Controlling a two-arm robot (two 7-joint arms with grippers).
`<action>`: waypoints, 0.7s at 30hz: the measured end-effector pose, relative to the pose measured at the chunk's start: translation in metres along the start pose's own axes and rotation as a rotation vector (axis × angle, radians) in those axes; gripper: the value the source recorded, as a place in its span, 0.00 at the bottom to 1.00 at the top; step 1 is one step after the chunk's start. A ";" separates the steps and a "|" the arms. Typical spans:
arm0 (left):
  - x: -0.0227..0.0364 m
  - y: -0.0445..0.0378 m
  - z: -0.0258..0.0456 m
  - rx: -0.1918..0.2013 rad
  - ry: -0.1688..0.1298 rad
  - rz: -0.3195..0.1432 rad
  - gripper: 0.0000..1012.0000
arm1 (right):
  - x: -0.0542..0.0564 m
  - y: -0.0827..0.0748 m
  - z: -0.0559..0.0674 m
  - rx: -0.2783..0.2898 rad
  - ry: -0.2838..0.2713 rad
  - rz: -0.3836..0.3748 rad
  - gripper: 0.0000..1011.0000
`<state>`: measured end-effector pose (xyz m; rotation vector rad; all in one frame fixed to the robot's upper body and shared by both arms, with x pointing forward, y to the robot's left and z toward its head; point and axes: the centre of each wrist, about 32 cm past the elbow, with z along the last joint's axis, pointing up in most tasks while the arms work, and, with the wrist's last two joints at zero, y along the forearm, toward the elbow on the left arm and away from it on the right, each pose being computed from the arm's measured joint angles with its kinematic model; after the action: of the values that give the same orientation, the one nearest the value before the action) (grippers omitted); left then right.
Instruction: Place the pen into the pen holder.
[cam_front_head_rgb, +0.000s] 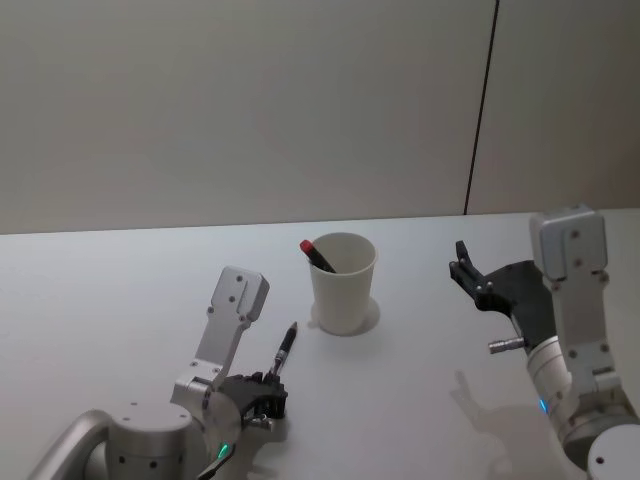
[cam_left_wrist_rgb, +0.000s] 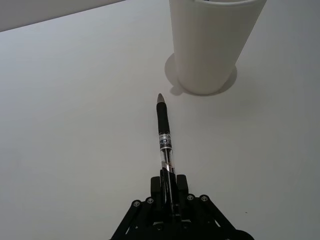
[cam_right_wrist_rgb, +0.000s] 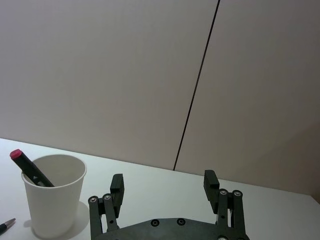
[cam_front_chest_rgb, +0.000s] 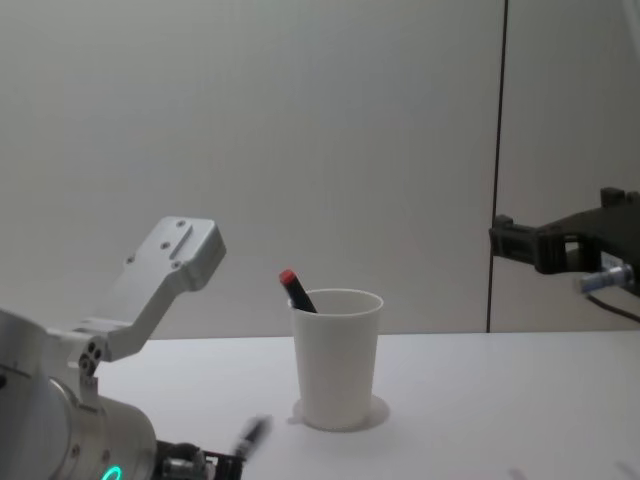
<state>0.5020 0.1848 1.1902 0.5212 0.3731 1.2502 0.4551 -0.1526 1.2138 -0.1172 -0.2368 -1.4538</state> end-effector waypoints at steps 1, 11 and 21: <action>-0.0002 0.0000 0.0000 0.000 0.000 0.000 0.21 | 0.000 0.000 0.000 0.000 0.000 0.000 0.99; -0.0028 0.0014 -0.0005 -0.006 -0.011 0.011 0.17 | 0.000 0.000 0.000 0.000 0.000 0.000 0.99; -0.0041 0.0064 -0.0019 -0.073 -0.022 0.038 0.17 | 0.000 0.000 0.000 0.000 0.000 0.000 0.99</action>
<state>0.4948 0.1827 1.1923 0.4815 0.2996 1.2893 0.4551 -0.1526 1.2138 -0.1171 -0.2368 -1.4537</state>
